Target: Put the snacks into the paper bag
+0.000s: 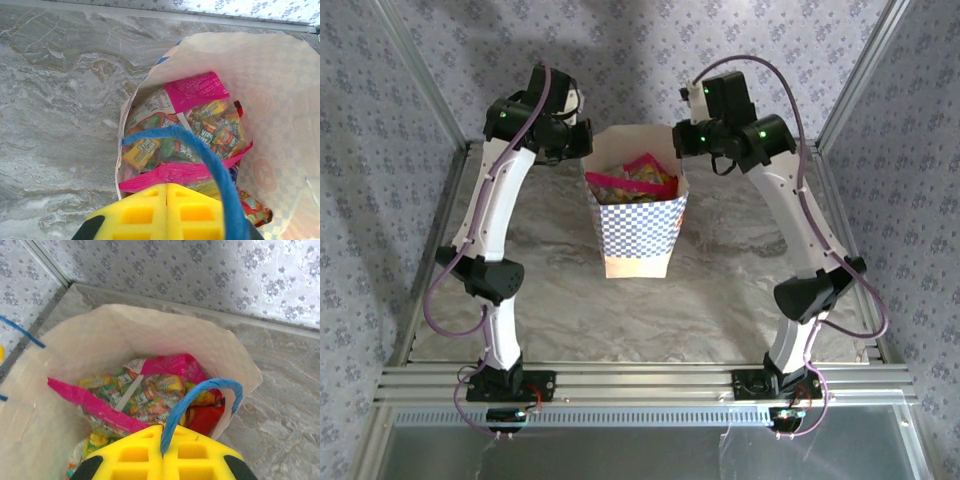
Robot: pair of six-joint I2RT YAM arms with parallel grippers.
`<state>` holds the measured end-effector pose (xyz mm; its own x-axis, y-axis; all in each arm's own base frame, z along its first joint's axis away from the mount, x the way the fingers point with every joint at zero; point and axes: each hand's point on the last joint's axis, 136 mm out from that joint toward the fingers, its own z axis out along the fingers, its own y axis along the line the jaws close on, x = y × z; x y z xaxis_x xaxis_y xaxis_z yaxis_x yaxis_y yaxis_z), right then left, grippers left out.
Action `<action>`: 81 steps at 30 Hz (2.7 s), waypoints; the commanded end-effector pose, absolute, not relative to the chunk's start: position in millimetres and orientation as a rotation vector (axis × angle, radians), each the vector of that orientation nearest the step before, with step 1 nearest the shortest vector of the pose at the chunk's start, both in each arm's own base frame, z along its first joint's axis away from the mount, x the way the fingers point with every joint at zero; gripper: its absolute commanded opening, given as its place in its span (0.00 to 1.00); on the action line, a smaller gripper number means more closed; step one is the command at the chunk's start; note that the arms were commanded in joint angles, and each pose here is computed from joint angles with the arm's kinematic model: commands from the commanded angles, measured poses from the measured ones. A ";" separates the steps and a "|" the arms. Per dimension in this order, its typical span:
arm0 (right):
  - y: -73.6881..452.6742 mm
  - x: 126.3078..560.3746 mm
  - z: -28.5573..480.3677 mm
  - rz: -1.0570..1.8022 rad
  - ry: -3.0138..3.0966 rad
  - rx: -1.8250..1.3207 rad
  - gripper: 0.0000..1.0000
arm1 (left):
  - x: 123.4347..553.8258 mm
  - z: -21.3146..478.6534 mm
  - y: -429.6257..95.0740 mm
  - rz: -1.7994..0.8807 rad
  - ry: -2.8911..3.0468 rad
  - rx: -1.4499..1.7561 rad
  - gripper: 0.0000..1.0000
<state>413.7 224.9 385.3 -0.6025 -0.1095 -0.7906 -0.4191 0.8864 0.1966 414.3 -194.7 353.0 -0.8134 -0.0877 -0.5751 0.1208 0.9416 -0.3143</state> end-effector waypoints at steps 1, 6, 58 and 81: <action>217.2 407.7 453.9 0.529 1.949 -0.327 0.00 | 416.9 383.5 -204.1 -0.517 2.360 0.028 0.00; 207.0 409.8 443.7 0.531 1.955 -0.285 0.00 | 409.4 361.9 -205.7 -0.493 2.396 0.036 0.00; 101.2 331.3 386.6 0.186 2.088 -0.096 0.75 | 350.9 352.3 -70.9 -0.376 2.358 -0.290 0.55; -3.5 353.6 263.3 0.061 2.116 0.342 1.00 | 382.0 226.8 15.1 0.030 2.352 -0.408 1.00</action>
